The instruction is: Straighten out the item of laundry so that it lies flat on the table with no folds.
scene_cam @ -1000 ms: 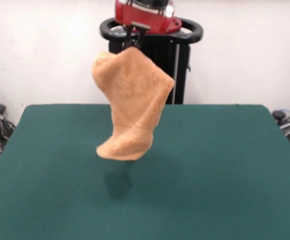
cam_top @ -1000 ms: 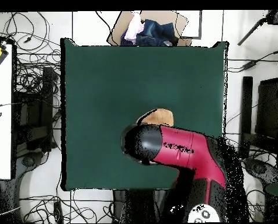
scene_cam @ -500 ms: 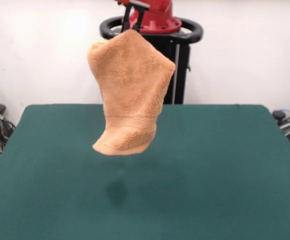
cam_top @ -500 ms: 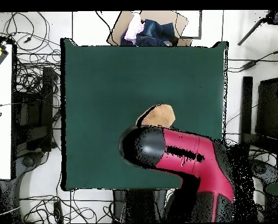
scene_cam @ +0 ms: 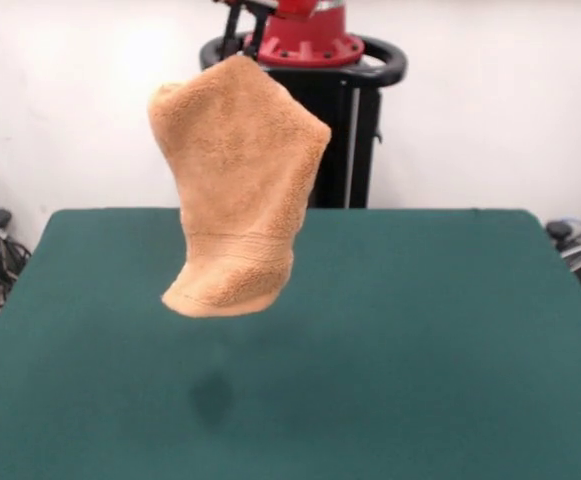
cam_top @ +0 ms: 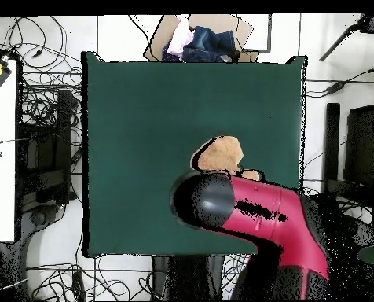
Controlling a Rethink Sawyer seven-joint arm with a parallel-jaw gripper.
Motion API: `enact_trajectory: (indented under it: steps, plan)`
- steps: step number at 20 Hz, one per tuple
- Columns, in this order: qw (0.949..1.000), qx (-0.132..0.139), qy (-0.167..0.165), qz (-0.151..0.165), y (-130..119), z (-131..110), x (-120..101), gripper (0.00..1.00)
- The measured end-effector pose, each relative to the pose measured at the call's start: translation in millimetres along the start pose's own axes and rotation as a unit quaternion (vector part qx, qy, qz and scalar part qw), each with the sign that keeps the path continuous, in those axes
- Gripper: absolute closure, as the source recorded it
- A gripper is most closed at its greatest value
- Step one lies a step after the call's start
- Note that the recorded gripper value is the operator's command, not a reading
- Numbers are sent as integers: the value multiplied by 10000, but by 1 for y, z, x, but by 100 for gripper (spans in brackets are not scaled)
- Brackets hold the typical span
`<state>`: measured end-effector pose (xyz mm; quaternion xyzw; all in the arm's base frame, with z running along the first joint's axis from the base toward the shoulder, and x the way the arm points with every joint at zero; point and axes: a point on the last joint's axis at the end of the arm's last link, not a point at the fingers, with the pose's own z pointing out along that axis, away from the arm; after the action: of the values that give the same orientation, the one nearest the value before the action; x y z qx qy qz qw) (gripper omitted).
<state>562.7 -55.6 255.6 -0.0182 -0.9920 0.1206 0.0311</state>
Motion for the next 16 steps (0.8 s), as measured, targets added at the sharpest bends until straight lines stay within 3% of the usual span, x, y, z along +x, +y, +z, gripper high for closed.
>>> enact_trajectory:
  steps: [2,4,6,8,9,10,12,14,16]
  plan:
    - [10000,-15,-5,-62,-6,2,1,100]
    - [9991,-44,0,-427,-15,6,5,100]
    - [9953,-120,9,-957,-24,11,10,100]
    - [9916,-174,12,-1281,-29,13,13,100]
    - [9862,-236,12,-1637,-33,16,16,100]
    - [9733,-351,8,-2268,-40,19,23,100]
    - [9592,-491,12,-2786,-42,22,32,100]
    - [9521,-586,18,-3000,-38,21,39,100]
    - [9531,-642,16,-2958,-27,15,44,100]
